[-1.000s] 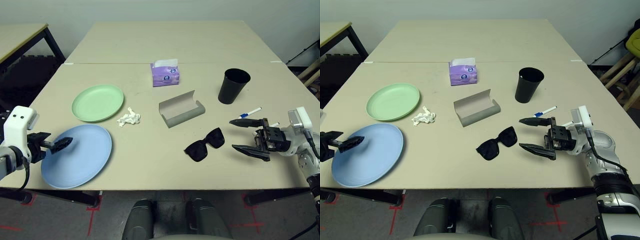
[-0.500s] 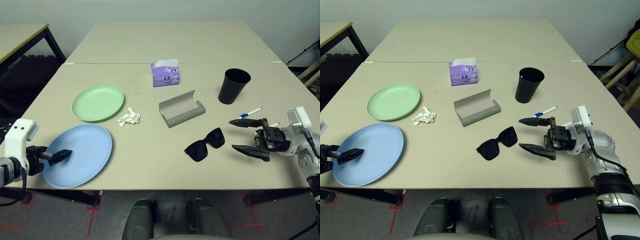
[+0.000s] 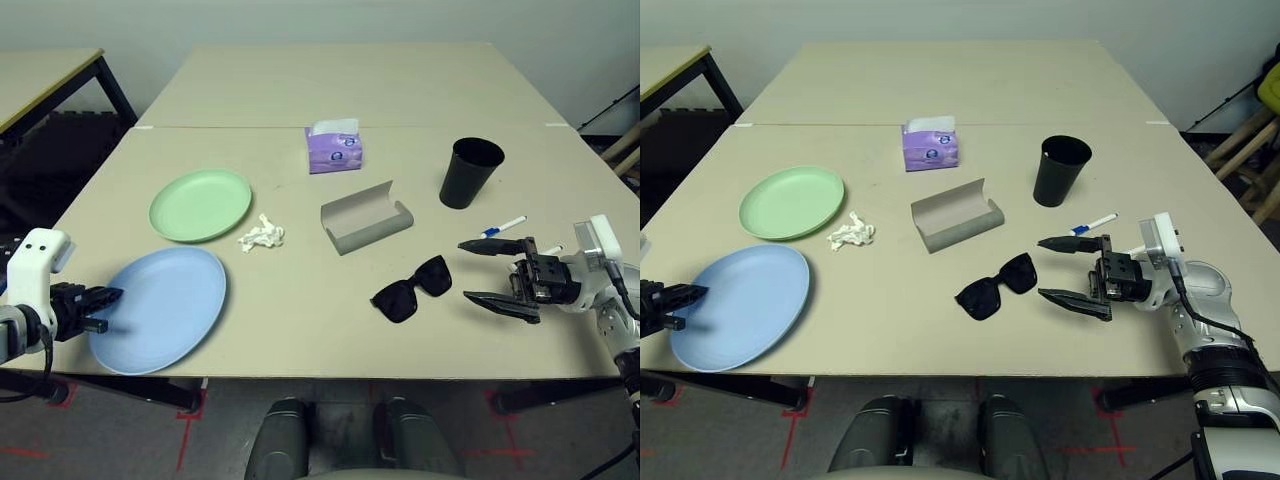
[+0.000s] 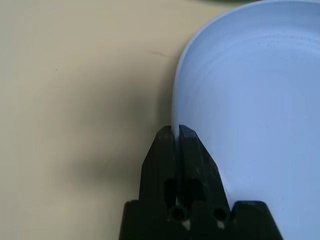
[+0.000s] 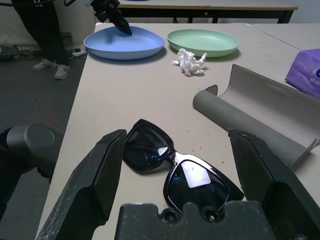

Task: Organize and tidy the items on the table.

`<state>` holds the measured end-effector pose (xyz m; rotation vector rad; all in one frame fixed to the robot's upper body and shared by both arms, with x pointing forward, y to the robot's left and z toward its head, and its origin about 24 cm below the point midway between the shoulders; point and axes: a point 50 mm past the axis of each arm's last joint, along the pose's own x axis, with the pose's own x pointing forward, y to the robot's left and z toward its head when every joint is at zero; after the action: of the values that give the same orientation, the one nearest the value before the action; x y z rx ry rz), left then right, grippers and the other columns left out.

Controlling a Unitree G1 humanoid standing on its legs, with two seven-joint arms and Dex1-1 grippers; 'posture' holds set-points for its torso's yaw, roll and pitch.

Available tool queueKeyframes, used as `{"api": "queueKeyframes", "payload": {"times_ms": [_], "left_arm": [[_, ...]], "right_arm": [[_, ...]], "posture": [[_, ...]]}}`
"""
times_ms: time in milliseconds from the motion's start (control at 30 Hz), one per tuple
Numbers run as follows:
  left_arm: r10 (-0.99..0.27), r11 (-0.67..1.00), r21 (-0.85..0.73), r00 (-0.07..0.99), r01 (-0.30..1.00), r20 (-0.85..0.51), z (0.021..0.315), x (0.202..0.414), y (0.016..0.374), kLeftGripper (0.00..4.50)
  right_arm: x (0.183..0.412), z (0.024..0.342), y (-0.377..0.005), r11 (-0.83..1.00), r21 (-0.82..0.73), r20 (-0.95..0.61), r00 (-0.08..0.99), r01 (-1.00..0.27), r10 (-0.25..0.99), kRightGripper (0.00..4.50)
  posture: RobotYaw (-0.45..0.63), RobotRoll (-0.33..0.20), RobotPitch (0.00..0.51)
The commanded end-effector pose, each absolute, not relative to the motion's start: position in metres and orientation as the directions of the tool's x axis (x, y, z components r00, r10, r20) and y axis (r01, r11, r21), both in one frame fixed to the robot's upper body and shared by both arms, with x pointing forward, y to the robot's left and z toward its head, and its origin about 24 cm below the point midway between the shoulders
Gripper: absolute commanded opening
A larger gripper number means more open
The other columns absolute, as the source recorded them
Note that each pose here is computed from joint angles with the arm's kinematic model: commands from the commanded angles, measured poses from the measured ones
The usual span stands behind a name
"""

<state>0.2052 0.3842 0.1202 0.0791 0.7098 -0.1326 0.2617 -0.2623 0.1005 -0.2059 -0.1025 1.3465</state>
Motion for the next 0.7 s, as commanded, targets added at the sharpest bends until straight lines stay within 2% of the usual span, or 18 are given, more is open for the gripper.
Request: {"api": "queueKeyframes", "payload": {"times_ms": [33,267,467,600,700], "left_arm": [[-0.157,0.983,-0.038,0.719,0.178,-0.677,0.119,0.202,0.375,0.02],[-0.313,0.942,-0.098,0.732,0.322,-0.606,0.150,0.209,0.348,0.02],[-0.408,0.911,-0.158,0.787,0.380,-0.463,0.180,0.229,0.326,0.02],[-0.443,0.896,-0.201,0.824,0.396,-0.352,0.199,0.243,0.315,0.02],[-0.423,0.902,-0.223,0.860,0.370,-0.285,0.209,0.252,0.312,0.02]], "right_arm": [[0.261,0.099,-0.265,0.215,-0.210,-0.053,0.231,-0.954,0.972,4.50],[0.263,0.099,-0.266,0.217,-0.211,-0.059,0.234,-0.953,0.970,4.50],[0.264,0.100,-0.266,0.217,-0.212,-0.060,0.235,-0.953,0.970,4.50],[0.265,0.101,-0.266,0.217,-0.216,-0.061,0.236,-0.952,0.970,4.50],[0.265,0.101,-0.267,0.219,-0.219,-0.064,0.238,-0.951,0.969,4.50]], "posture": [[0.10,0.000,0.068],[0.11,0.000,0.072],[0.11,0.000,0.072],[0.11,0.000,0.071],[0.10,0.000,0.070]]}}
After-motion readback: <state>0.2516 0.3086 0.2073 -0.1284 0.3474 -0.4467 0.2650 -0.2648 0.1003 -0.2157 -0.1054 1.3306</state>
